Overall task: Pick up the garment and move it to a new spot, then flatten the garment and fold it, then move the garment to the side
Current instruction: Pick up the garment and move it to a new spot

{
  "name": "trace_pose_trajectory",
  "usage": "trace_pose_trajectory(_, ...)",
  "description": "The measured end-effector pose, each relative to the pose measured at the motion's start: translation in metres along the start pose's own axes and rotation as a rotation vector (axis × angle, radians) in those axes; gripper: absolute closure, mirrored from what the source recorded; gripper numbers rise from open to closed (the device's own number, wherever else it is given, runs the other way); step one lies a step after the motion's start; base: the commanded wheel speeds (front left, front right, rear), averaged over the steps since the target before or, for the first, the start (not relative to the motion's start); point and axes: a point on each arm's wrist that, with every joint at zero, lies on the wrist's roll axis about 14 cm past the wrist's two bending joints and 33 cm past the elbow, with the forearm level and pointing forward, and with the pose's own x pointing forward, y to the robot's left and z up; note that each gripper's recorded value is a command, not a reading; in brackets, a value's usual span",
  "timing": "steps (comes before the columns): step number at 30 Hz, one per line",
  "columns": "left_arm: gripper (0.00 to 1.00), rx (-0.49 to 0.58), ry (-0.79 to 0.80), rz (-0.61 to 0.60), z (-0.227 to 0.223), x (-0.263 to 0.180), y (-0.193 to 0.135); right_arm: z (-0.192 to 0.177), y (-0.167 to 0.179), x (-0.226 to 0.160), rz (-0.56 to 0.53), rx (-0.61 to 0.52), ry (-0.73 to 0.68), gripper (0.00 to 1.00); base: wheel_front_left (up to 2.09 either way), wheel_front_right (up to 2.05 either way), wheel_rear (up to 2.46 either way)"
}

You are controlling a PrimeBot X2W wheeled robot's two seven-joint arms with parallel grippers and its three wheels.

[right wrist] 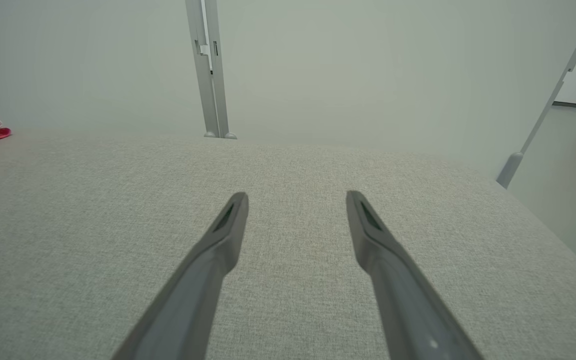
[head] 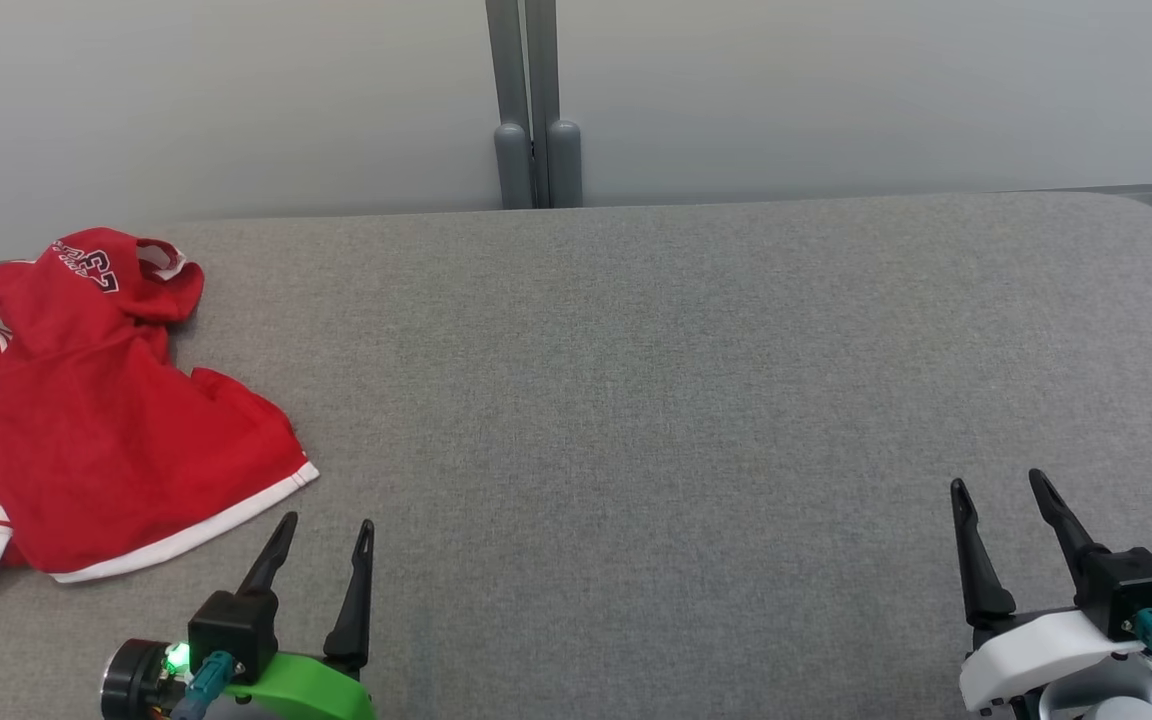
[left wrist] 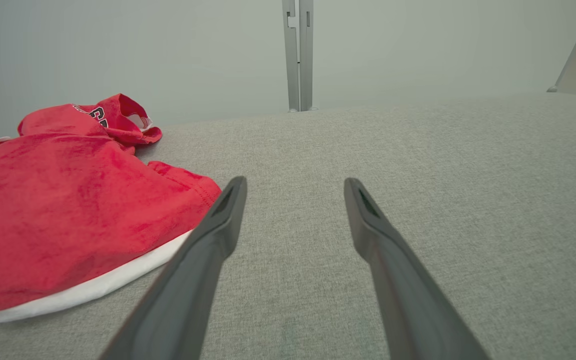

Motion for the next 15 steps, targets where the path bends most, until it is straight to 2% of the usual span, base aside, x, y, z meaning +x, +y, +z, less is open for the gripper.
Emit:
trace_pose_trajectory(9,0.0,-0.003,-0.004,0.009,0.001,-0.003,0.002,0.002,0.005,0.005,0.016,0.001,-0.007,0.0,0.0,0.0,0.0)
trace_pose_trajectory(15,0.0,-0.015,-0.008,0.083,0.001,-0.019,0.021,-0.003,0.03,0.014,0.098,0.004,0.008,0.0,0.0,0.0,0.0)
